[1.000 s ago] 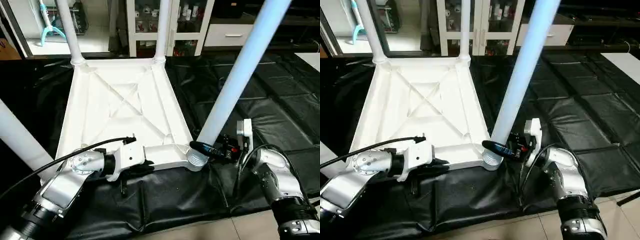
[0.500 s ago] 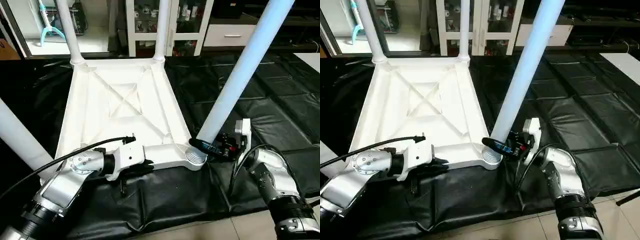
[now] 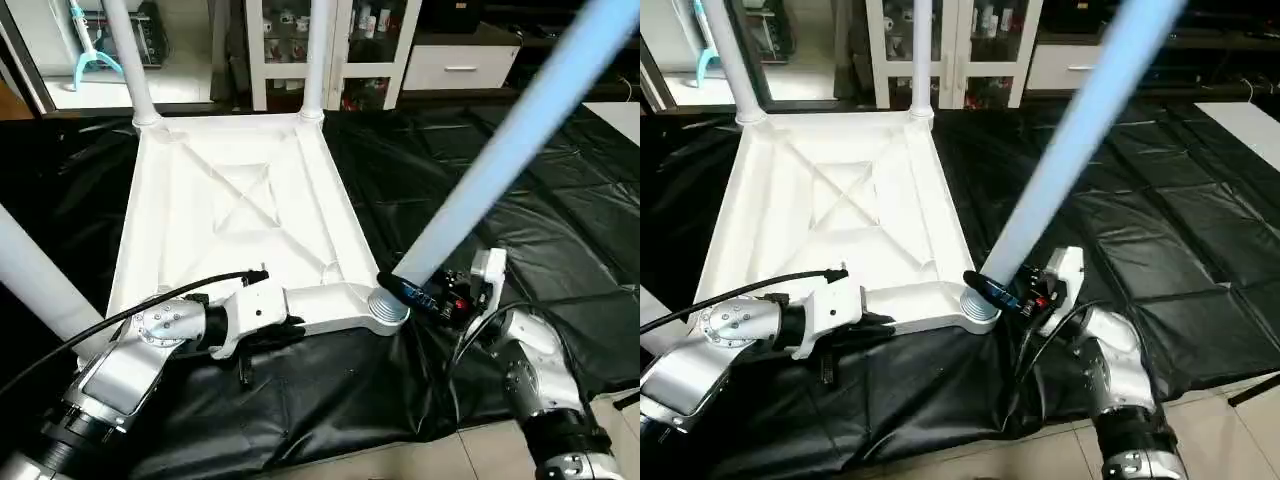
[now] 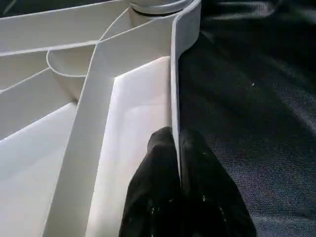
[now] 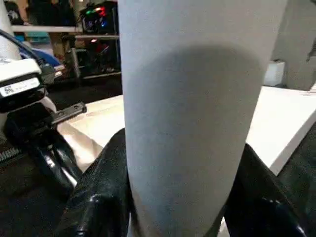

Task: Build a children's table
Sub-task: Insert table leg to table base

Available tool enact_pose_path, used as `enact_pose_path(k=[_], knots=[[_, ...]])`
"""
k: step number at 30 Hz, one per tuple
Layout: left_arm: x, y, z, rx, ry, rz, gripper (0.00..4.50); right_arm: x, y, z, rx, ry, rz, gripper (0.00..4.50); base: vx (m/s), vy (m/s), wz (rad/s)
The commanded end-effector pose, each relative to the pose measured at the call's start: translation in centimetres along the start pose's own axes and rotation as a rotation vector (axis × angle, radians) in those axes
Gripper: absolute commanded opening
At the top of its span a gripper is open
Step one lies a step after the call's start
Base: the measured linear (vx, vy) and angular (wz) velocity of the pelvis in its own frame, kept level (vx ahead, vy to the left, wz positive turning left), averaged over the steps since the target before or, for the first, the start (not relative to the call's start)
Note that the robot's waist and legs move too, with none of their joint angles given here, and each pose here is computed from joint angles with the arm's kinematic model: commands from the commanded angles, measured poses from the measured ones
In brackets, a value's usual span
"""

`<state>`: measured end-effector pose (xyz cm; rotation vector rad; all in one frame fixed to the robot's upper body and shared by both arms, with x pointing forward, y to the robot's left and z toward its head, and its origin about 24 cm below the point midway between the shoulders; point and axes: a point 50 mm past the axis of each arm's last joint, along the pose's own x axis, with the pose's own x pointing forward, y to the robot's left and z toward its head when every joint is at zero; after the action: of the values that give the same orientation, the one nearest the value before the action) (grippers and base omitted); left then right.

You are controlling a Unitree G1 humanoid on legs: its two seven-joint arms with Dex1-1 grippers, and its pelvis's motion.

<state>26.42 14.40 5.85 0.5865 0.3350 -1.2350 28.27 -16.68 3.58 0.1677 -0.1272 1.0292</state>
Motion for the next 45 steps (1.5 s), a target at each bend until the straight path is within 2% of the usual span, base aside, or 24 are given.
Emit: enact_pose_path(k=[1,4,6,12,19,27,32,35,37,40,43,45], knots=[[0.9,-1.0,-1.3,-0.028,0.066,-0.05,0.0,-1.8,0.9,-3.7,0.127,0.173,-0.067,1.87,0.0,0.0,0.0],[0.9,-1.0,-1.3,-0.027,0.068,-0.053,0.0,-1.9,1.0,-4.1,0.146,0.226,-0.042,1.87,0.0,0.0,0.0],[0.9,-0.9,-1.3,-0.025,0.071,-0.055,0.0,-2.1,1.0,-4.4,0.168,0.297,0.009,1.87,0.0,0.0,0.0],[0.8,-0.9,-1.4,-0.022,0.075,-0.057,0.0,-2.7,0.3,-3.7,0.212,0.388,0.131,1.87,0.0,0.0,0.0],[0.8,-1.0,-1.3,-0.024,0.075,-0.053,0.0,-3.1,0.3,-3.5,0.235,0.416,0.177,1.87,0.0,0.0,0.0],[0.7,-1.0,-1.4,-0.024,0.079,-0.051,0.0,-3.0,1.1,-4.0,0.259,0.42,0.215,1.87,0.0,0.0,0.0],[0.7,-1.0,-1.4,-0.019,0.083,-0.052,0.0,-3.4,0.7,-4.9,0.243,0.426,0.067,1.87,0.0,0.0,0.0],[0.7,-0.9,-1.4,-0.017,0.083,-0.052,0.0,-3.5,0.9,-5.0,0.211,0.427,0.08,1.87,0.0,0.0,0.0],[0.7,-0.9,-1.4,-0.016,0.083,-0.052,0.0,-3.4,1.1,-4.8,0.144,0.43,0.1,1.87,0.0,0.0,0.0],[0.8,-0.9,-1.4,-0.015,0.083,-0.053,0.0,-3.3,1.2,-4.8,0.105,0.426,0.114,1.87,0.0,0.0,0.0],[0.8,-1.0,-1.4,-0.015,0.082,-0.054,0.0,-3.2,1.4,-4.8,0.09,0.434,0.129,1.87,0.0,0.0,0.0],[0.8,-1.0,-1.4,-0.015,0.082,-0.054,0.0,-3.0,1.4,-4.9,0.11,0.421,0.114,1.87,0.0,0.0,0.0]])
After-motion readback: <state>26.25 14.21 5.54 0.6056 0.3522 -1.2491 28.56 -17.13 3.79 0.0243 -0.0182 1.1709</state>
